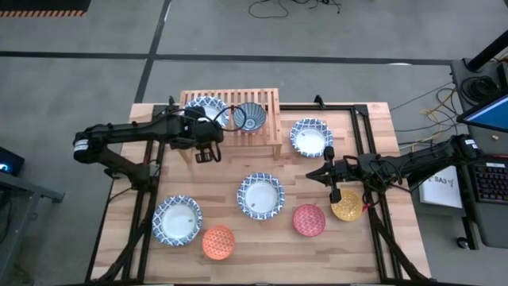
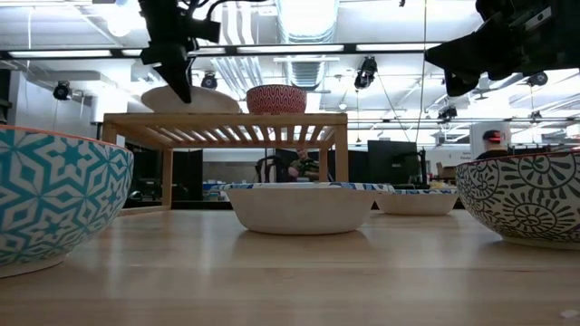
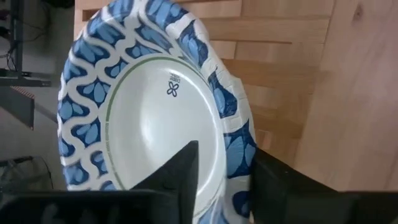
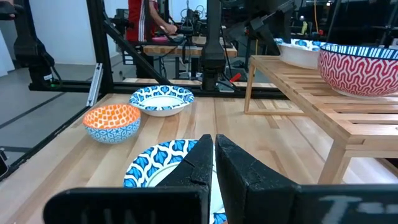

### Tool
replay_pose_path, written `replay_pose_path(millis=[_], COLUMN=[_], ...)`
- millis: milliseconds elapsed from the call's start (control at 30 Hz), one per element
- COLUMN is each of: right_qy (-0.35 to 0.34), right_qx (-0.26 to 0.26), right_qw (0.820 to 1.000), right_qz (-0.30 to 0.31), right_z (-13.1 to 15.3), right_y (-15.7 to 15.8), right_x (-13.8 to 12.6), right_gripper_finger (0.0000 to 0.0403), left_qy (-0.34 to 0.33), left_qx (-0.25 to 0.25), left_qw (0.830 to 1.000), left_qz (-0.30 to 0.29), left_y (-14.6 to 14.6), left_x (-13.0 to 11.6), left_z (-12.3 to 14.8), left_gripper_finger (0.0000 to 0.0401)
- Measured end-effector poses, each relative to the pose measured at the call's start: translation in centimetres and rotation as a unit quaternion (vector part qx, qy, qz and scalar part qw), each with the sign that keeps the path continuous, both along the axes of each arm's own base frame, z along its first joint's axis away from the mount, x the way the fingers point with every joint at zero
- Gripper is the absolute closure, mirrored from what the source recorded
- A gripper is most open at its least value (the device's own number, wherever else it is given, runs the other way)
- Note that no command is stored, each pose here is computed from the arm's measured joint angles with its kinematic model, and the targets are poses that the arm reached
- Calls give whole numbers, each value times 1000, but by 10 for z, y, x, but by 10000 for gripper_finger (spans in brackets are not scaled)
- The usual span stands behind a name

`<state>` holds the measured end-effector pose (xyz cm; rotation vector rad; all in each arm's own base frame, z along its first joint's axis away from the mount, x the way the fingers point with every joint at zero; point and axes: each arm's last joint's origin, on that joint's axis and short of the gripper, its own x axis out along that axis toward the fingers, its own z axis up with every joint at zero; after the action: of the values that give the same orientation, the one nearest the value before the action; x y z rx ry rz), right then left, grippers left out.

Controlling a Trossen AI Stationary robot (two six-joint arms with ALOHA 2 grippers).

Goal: Place and stack bowls onto a shelf
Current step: Put the white pattern bowl on the shelf, then stack the white pattern bowl on top of the other white pattern bowl on the shelf

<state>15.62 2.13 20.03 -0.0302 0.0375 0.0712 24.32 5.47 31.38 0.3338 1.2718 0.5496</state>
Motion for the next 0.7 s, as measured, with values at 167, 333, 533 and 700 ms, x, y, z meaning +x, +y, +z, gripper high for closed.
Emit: replay_pose_path(millis=[167, 333, 533, 700], right_qy=[0, 0, 0, 1], right_qx=[3, 4, 5, 10], right_qw=[1000, 1000, 1000, 1000], right_qz=[0, 0, 0, 0], right_z=[0, 0, 0, 0], right_y=[0, 0, 0, 0], right_x=[0, 0, 0, 0], right_gripper_finger=[394, 394, 394, 394], left_qy=[-4, -11, -24, -34], left_qx=[1, 0, 0, -25], left_qw=[1000, 1000, 1000, 999], left_qz=[0, 4, 7, 6], left_y=[0, 0, 0, -3], left_x=[1, 1, 2, 0], left_z=[0, 2, 10, 22], left_gripper_finger=[251, 205, 155, 138])
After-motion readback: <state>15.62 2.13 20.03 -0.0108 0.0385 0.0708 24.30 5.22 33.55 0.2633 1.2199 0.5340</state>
